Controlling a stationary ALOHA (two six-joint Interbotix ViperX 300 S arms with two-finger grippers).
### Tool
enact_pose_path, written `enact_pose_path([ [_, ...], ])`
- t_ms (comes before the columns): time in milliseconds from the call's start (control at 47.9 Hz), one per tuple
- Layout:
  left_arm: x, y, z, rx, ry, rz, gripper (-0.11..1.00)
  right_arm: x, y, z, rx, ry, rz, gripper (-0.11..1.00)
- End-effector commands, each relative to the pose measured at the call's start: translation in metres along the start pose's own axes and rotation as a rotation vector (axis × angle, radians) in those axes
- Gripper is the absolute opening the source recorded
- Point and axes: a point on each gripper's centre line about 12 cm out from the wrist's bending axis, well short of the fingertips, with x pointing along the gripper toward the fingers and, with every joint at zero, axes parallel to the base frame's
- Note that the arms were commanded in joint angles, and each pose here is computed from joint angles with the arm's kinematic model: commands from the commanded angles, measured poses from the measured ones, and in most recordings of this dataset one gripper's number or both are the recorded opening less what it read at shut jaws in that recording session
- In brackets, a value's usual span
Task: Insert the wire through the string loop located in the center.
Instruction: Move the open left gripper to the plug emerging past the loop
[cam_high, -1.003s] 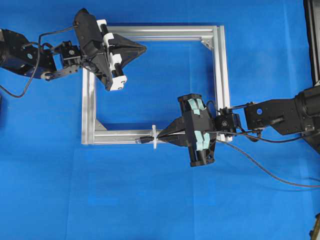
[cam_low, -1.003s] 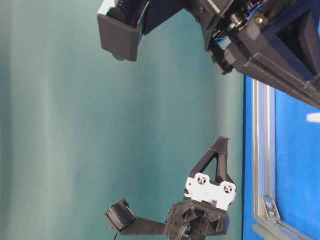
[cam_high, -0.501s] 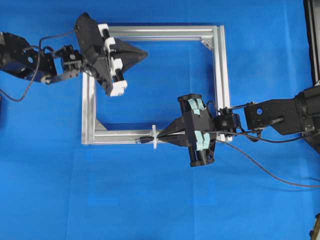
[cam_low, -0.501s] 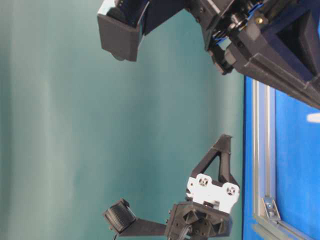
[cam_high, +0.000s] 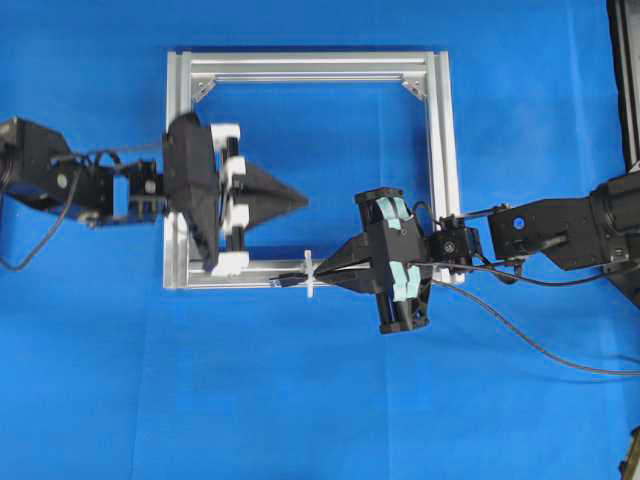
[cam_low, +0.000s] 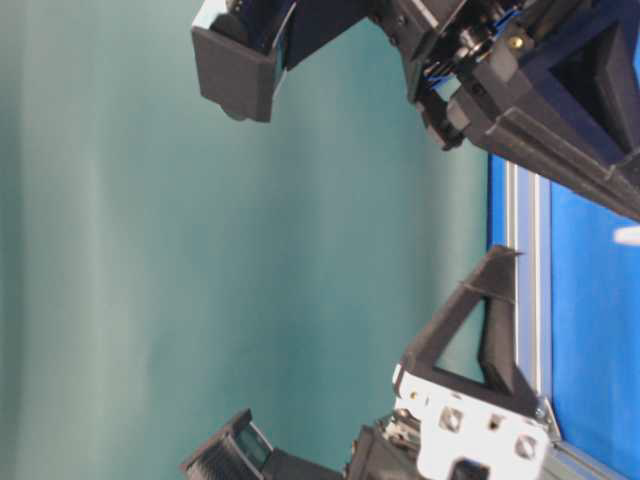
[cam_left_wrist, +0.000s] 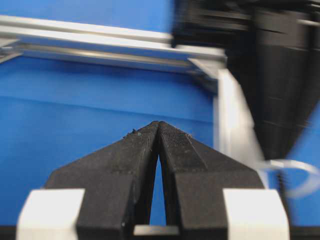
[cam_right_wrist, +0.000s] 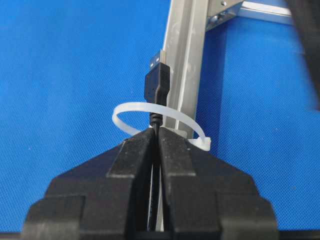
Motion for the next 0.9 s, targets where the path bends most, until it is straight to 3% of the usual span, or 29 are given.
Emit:
enact_pose_path([
  [0,-0.003,-0.017,0.014,0.004,-0.041,-0.044,0.0,-0.001,0.001,0.01,0.0,-0.037,0.004,-0.01],
  [230,-0.006,-0.028,0.01,-0.05,-0.029,-0.076,0.0,-0.001,0.002,0.011,-0.001,-0.038,0.006,-0.01],
  [690,-0.006,-0.032,0.01,-0.039,-0.029,-0.087,0.01,-0.001,0.002,0.011,-0.001,-0.039,0.006,-0.01],
  [773,-0.006,-0.036,0.01,-0.038,-0.029,-0.096,0.08,-0.001,0.002,0.011,-0.001,-0.041,0.006,-0.01],
  [878,-0.006,-0.039,0.009,-0.039,-0.028,-0.103,0.32,-0.001,0.002,0.01,-0.001,-0.038,0.006,-0.01],
])
